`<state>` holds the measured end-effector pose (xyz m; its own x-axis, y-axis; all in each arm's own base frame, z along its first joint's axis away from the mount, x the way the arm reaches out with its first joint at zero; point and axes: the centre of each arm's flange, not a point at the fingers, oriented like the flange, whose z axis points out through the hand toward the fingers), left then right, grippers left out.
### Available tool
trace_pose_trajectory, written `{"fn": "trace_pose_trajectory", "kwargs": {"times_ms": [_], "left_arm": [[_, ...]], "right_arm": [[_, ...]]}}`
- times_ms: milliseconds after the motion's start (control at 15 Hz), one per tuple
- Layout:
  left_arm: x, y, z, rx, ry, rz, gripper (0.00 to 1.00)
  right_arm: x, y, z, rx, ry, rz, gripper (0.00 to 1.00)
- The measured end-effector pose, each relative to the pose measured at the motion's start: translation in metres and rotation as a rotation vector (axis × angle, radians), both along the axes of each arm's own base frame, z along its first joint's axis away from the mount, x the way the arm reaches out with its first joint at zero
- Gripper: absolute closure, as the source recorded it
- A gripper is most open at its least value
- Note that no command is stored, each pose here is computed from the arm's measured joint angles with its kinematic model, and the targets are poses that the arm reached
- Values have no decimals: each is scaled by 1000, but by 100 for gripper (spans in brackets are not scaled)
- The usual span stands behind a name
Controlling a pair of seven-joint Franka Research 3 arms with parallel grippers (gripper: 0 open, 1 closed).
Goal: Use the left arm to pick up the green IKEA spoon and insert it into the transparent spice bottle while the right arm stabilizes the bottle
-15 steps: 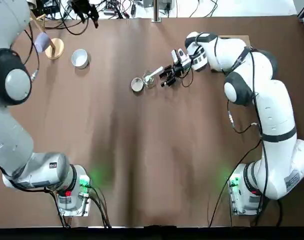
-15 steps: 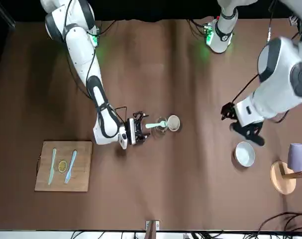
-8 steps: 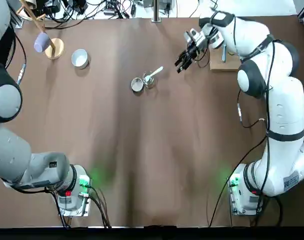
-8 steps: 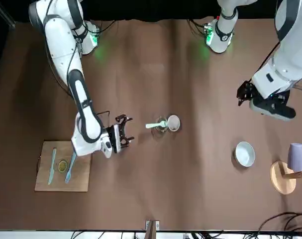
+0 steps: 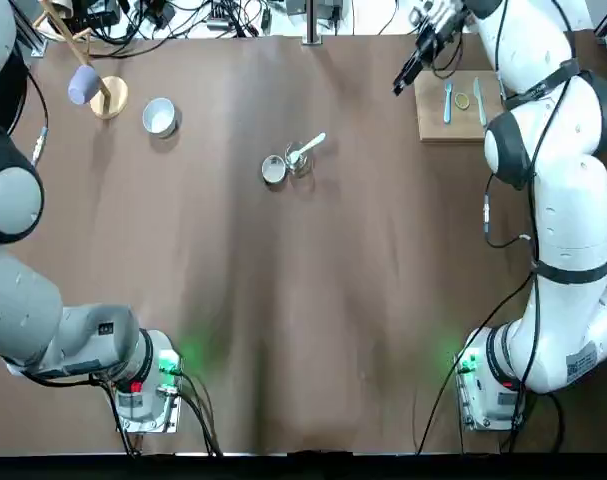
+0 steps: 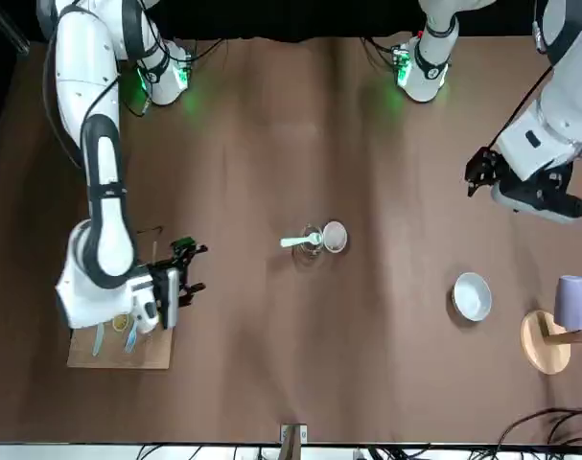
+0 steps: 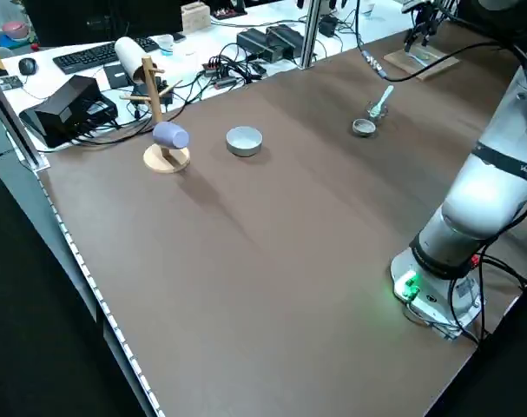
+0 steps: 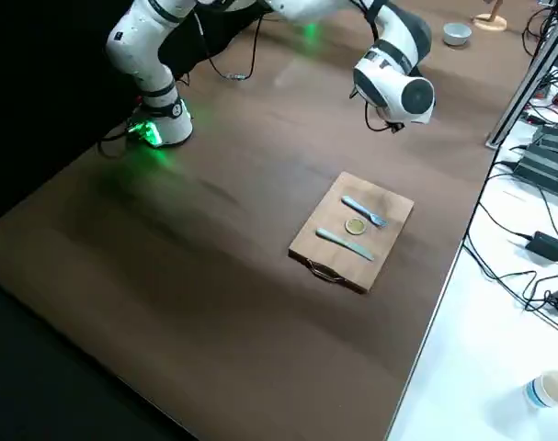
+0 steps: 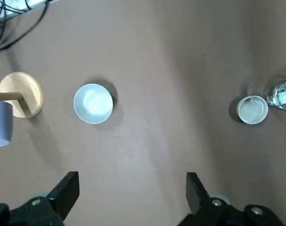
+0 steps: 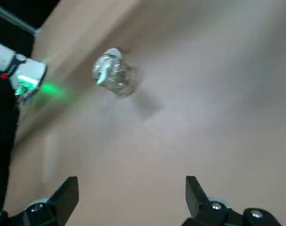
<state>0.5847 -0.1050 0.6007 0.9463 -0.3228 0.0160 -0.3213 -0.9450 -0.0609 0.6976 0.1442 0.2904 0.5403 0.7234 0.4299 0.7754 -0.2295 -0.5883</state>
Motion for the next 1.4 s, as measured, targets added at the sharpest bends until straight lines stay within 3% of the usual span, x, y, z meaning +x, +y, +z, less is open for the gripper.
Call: {"fn": "trace_pose_trajectory", "kwargs": {"times_ms": [333,600,733,1000,1400], "left_arm": [[10,2,-20,26,26,15,0],[9,-2,-9,-19,-13,285,0],[7,5,-3,-63,-7,330,0],[-1,19,5,-93,1,369,0],[-2,25,5,-91,3,381,0]], "right_arm": [[21,-33,49,-117,12,-160,0],[20,-40,70,-188,120,-257,0],[21,-43,85,-226,153,-299,0],[20,-45,97,-285,201,-355,0],[21,-46,112,-314,204,-387,0]]}}
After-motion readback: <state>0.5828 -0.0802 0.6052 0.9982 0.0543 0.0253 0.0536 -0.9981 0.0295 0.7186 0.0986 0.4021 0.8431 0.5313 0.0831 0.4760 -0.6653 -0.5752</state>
